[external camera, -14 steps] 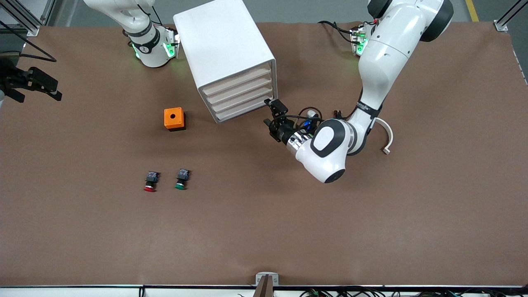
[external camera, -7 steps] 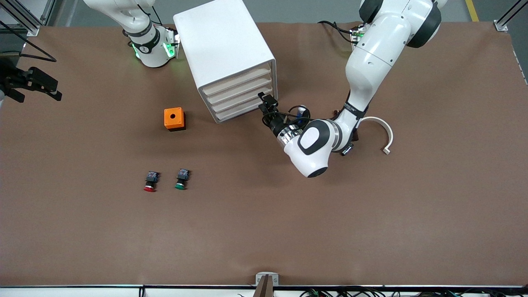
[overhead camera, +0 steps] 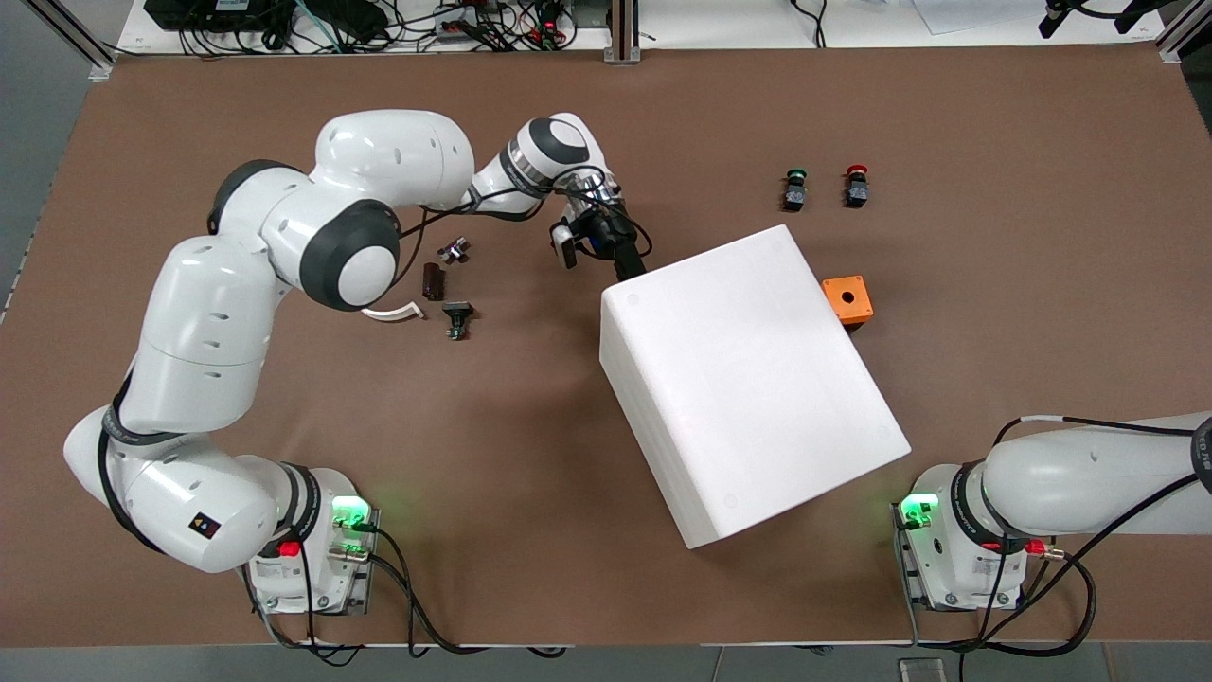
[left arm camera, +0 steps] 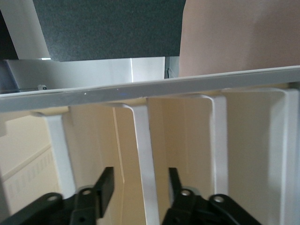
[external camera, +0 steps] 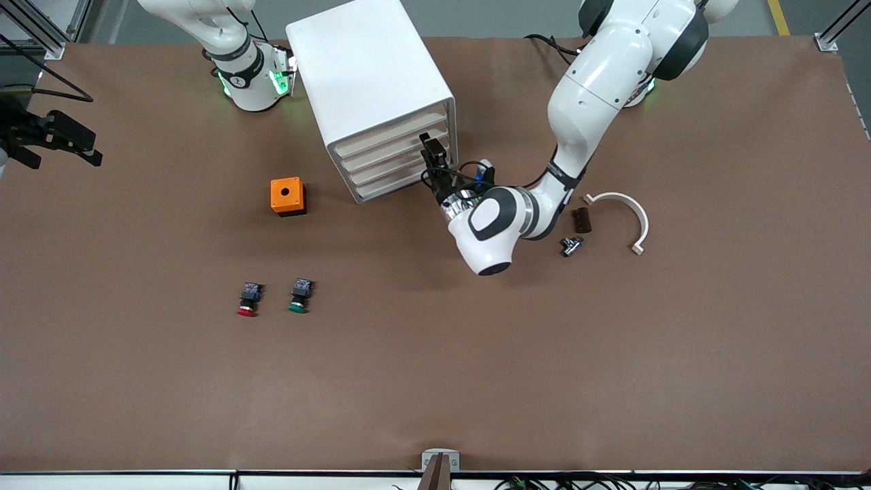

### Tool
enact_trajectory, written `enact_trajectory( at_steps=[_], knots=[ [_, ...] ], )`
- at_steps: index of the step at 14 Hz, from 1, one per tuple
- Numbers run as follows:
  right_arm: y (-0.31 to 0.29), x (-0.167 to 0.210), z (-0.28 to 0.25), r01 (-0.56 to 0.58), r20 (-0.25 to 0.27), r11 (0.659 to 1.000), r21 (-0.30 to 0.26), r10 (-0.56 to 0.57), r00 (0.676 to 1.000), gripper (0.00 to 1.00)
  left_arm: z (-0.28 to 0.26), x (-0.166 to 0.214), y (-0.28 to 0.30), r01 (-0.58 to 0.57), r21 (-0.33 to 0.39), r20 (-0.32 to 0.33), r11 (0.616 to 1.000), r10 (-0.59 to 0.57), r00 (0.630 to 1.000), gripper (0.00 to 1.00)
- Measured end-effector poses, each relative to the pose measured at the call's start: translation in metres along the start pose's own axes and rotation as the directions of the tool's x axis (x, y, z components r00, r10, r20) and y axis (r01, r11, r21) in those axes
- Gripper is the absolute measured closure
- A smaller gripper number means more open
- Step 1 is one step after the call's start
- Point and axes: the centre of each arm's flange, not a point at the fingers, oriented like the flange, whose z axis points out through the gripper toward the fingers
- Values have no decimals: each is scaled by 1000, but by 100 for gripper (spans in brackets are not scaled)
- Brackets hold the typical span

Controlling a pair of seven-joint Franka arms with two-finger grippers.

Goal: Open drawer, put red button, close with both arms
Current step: 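Hook the left gripper onto the drawer edge, then pull the drawer open with the left gripper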

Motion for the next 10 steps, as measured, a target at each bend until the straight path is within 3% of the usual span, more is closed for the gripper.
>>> enact_trajectory(
  at_steps=[3, 6, 10],
  knots=[
    [0, 0, 0, 0, 0, 1000, 0, 0, 1000, 0, 29, -6, 1, 4, 16, -51, 1000, -3, 999, 57],
    [0, 0, 0, 0, 0, 1000, 0, 0, 1000, 0, 44, -7, 2, 25, 23, -77, 999, -23, 997, 84],
    [0, 0, 0, 0, 0, 1000, 0, 0, 1000, 0, 41, -3, 10, 84, 29, -73, 996, -81, 994, 93]
  ],
)
